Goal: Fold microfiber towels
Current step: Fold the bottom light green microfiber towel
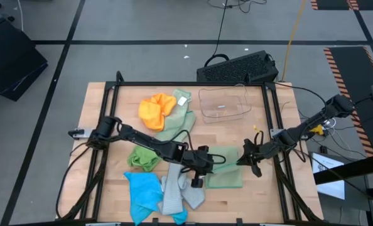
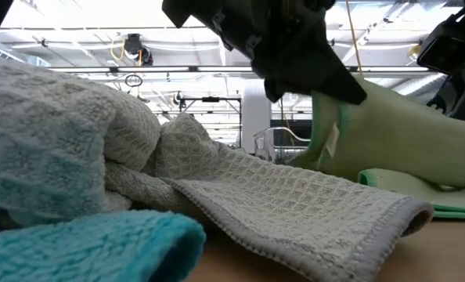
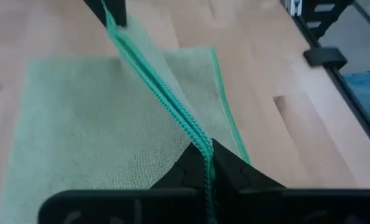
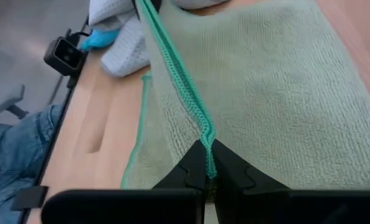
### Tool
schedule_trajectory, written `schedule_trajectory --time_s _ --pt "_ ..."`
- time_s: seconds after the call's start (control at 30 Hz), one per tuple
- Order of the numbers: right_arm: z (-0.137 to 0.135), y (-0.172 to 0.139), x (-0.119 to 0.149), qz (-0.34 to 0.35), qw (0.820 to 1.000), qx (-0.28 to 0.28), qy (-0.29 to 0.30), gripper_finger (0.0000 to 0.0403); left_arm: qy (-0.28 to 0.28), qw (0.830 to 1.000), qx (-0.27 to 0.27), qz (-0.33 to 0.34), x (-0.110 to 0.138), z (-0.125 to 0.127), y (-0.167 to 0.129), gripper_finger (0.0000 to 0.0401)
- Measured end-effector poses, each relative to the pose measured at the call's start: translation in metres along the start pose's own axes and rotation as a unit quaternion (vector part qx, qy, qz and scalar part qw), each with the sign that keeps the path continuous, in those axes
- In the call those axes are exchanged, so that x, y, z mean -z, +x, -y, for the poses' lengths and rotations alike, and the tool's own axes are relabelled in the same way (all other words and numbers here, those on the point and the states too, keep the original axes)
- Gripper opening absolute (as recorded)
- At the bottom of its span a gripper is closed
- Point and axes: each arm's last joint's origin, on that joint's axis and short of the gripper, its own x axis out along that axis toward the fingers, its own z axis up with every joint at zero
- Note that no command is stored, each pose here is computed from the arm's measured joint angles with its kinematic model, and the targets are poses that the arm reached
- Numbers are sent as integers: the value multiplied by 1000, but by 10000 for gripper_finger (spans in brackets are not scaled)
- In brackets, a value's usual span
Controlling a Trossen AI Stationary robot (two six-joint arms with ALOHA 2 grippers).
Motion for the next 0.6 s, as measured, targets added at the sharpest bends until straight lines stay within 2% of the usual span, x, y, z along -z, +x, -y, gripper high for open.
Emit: schedule_trajectory --time_s 0.1,0.27,0.4,0.6 --pt "0 0 1 -12 1000 -10 0 4 0 1000 -2 -5 6 0 10 18" --pt "-2 4 5 -37 999 -21 22 5 -7 1000 -4 -3 8 -1 13 7" --pt "-6 10 6 -41 999 -32 15 15 -11 1000 0 -10 10 -1 14 6" --pt "-9 17 12 -64 997 -29 18 49 -38 999 26 -14 11 5 14 40"
